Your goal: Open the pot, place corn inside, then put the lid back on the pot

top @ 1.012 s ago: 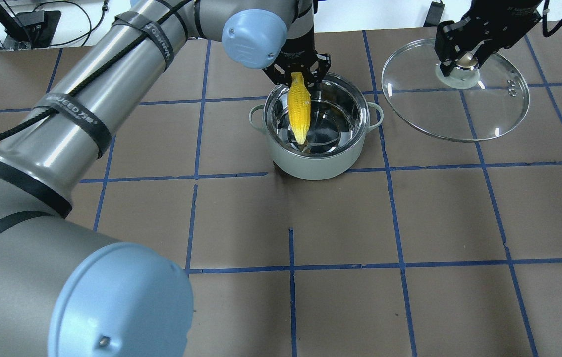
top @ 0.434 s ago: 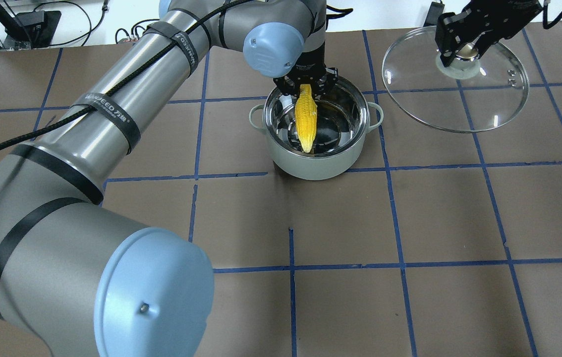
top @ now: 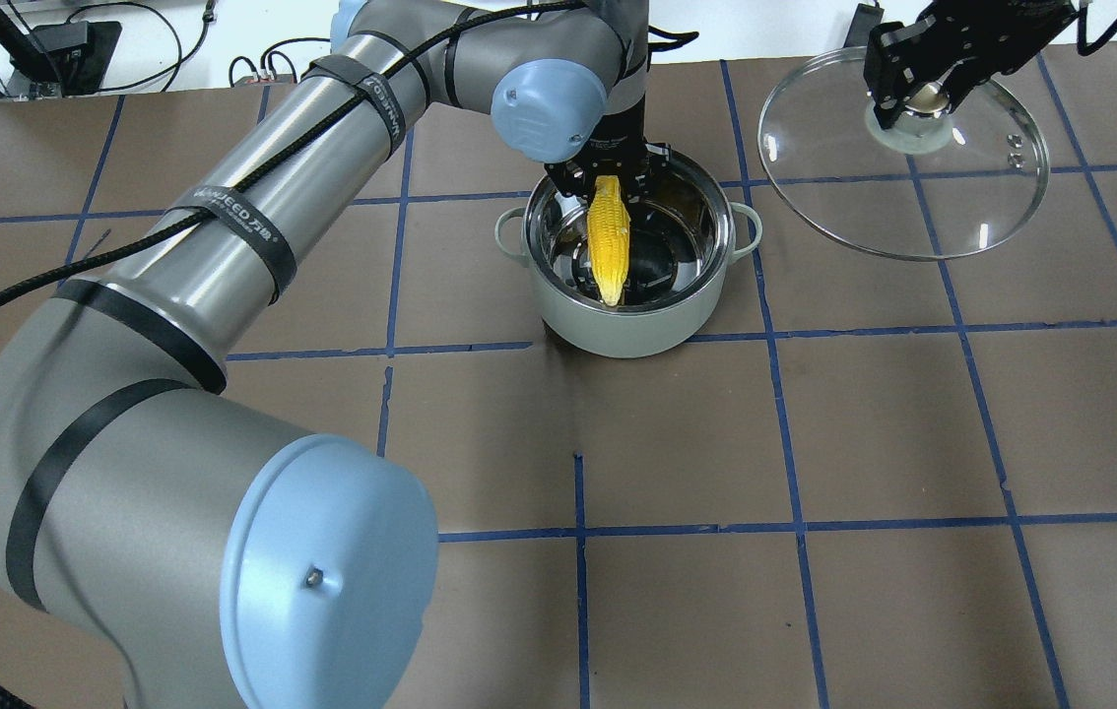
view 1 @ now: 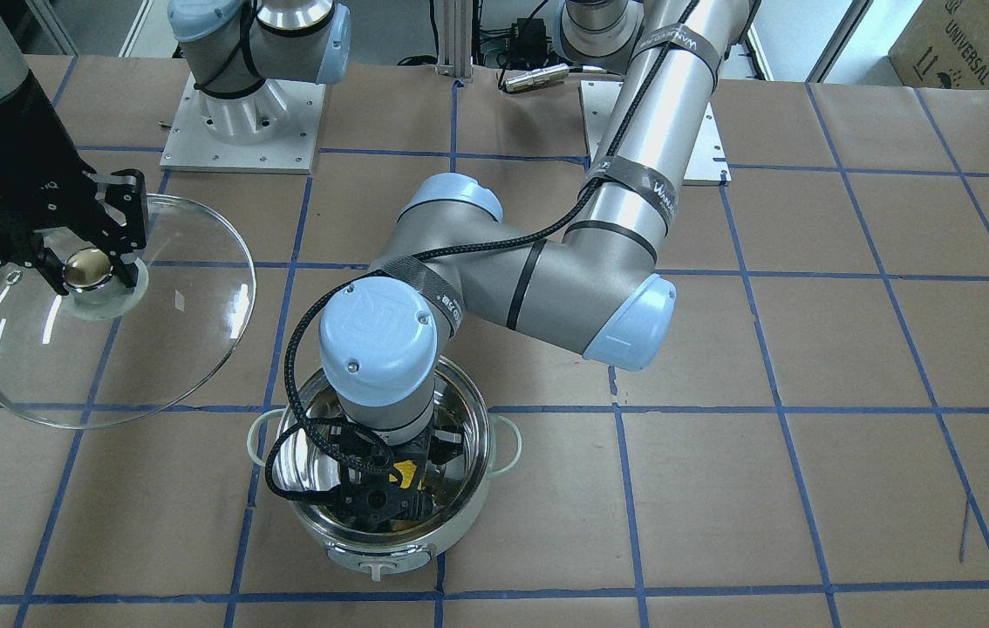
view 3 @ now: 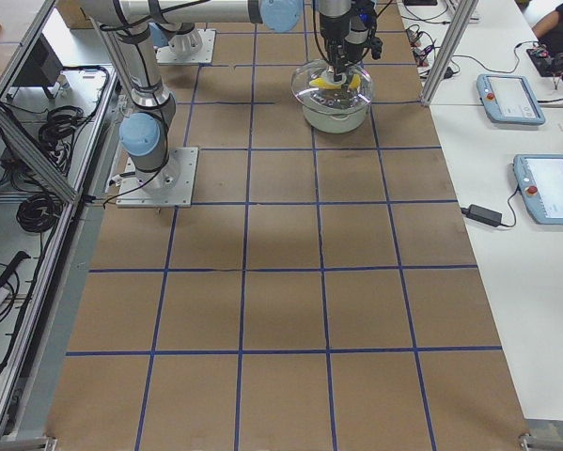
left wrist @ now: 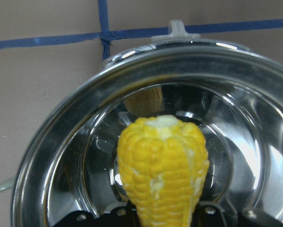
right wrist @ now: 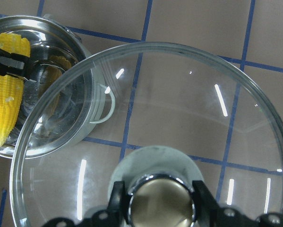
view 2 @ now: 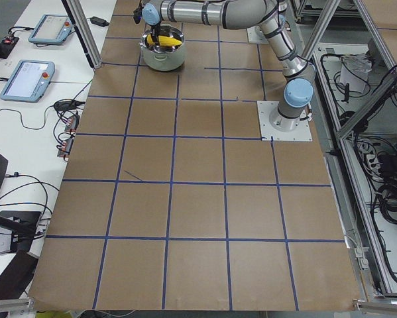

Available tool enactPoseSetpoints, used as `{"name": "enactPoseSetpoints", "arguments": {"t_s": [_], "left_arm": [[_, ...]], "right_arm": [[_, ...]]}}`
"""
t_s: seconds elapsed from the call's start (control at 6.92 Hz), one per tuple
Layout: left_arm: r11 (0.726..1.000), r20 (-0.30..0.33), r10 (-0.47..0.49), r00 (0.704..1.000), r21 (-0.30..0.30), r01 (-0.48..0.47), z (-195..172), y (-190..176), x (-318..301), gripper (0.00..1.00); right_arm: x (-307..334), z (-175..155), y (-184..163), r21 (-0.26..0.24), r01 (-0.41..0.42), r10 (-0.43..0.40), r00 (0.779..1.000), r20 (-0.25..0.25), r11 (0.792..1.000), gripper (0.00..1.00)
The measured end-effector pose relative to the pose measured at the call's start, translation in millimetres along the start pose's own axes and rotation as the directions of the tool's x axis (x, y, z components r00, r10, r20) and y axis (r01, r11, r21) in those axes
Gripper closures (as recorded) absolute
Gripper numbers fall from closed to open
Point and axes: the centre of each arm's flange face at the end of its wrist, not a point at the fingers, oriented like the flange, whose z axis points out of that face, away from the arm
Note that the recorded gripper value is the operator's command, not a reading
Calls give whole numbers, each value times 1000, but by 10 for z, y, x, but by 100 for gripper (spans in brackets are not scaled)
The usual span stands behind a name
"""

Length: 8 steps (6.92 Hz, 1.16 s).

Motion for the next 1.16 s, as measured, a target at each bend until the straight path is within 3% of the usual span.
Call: {"name": "enactPoseSetpoints", "arguments": {"t_s": [0.58,0.87,1.16], "left_arm": [[1000,-4,-6,1000,7,6,-58,-32,-52,0],[999,-7,-34,999,22,34,-498,-33,-430,0],[999,18,-48,999,-3,48,-1042,84,-973,0]], "right_arm": [[-28,54,-3,-5,-6,6,1000,7,1000,70],[-46,197,-15,-6,-12,12,1000,10,1000,69],[-166,316,-43,5,-16,16,1000,10,1000,69]]}}
